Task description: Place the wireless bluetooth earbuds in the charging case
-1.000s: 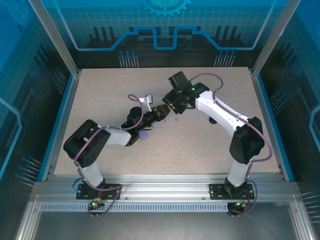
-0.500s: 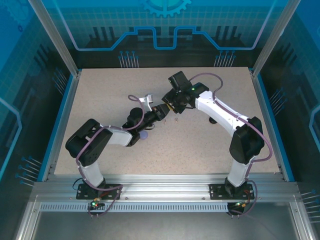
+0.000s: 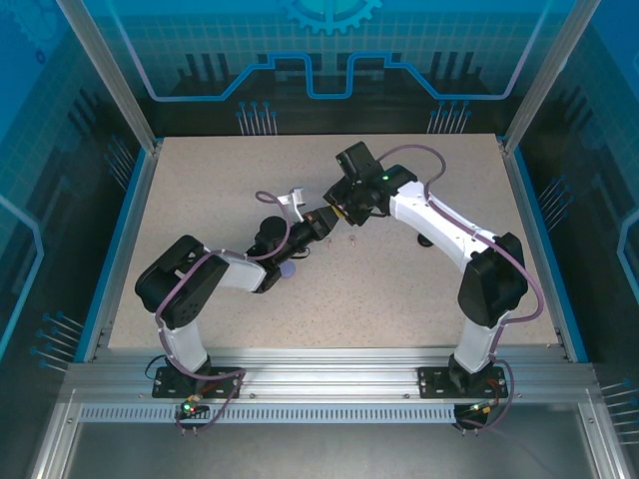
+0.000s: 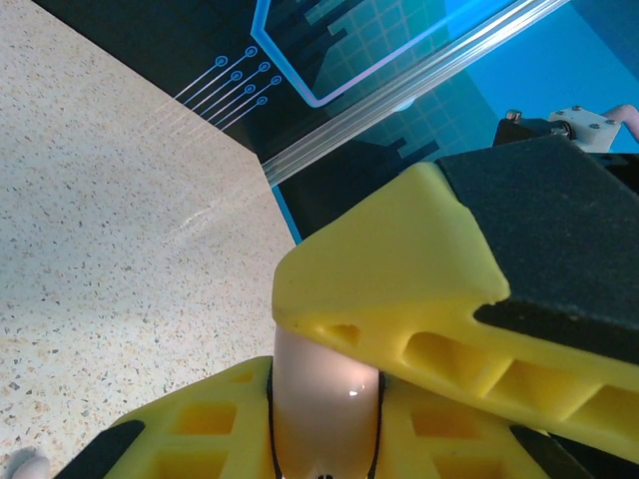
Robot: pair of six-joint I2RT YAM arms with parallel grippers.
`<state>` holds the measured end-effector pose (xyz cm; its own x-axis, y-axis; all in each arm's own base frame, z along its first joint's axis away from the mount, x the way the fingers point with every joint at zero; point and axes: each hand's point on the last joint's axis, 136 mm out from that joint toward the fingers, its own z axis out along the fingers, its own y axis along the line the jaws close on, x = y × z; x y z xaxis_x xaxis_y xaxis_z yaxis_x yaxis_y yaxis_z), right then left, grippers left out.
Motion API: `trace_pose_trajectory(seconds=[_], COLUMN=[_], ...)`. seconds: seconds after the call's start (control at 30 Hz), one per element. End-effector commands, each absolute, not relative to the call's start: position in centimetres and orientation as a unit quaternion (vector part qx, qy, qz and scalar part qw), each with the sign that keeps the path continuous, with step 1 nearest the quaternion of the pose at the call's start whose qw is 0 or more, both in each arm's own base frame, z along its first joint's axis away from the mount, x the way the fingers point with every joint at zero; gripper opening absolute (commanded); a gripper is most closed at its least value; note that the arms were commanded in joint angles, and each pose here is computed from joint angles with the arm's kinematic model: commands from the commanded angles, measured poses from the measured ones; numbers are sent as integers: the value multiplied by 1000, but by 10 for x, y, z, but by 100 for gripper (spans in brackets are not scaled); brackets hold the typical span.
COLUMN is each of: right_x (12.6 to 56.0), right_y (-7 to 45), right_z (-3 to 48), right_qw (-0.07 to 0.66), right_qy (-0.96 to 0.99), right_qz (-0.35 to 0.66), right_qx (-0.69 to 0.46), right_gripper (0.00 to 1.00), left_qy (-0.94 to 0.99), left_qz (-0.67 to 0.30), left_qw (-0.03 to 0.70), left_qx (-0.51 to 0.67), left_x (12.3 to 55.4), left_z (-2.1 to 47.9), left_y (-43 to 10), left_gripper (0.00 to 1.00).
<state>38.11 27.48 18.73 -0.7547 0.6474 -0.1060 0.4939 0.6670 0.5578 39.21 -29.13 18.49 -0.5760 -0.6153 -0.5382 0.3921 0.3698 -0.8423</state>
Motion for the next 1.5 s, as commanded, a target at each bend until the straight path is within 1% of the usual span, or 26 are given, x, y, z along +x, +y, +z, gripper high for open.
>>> trace_pose_trajectory(seconds=[0.0,0.07,0.13,0.27,0.3,0.5,0.6,0.77,0.83,1.0,1.07,1.17,1.23,1.33,1.37,1.4,1.47], right_x=[367,367,367,367,367,364,362,360,360,360,359,359,360,362,364,366,375], right_y=[285,284,284,285,286,287,289,286,285,282,281,279,279,277,276,275,268], right_z=[192,193,194,193,194,192,190,192,194,197,196,196,196,197,200,201,212], right_qw=[132,133,134,130,130,121,114,112,114,118,117,117,117,120,123,125,138], right_qy=[905,904,904,903,902,900,891,887,886,885,884,884,883,880,879,877,872], right_qz=[262,263,264,267,269,274,287,291,291,292,292,292,294,297,300,304,316], right_qx=[309,309,309,311,312,318,332,340,342,344,345,347,347,350,351,350,349], right_gripper=[36,36,36,36,36,36,35,35,35,35,35,35,35,39,43,49,65], left_qy=[684,684,683,677,677,671,661,655,655,654,654,656,657,659,660,661,664], left_qz=[-542,-543,-543,-548,-549,-550,-553,-557,-557,-555,-556,-556,-556,-556,-557,-557,-559], left_qw=[475,474,474,478,477,483,490,494,494,496,495,493,492,487,485,484,478], left_qx=[-115,-115,-115,-115,-114,-124,-131,-129,-130,-134,-134,-136,-136,-137,-137,-137,-132], left_x=[408,408,408,409,409,411,412,412,412,412,412,411,411,410,410,410,409], left_z=[185,185,185,187,187,187,189,191,191,189,189,188,188,187,188,187,189], left_y=[-280,-281,-281,-281,-283,-280,-279,-283,-283,-282,-282,-282,-282,-282,-283,-283,-285], left_gripper=[15,26,32,37,37,26,27,33,32,23,18,15,10,5,4,3,3])
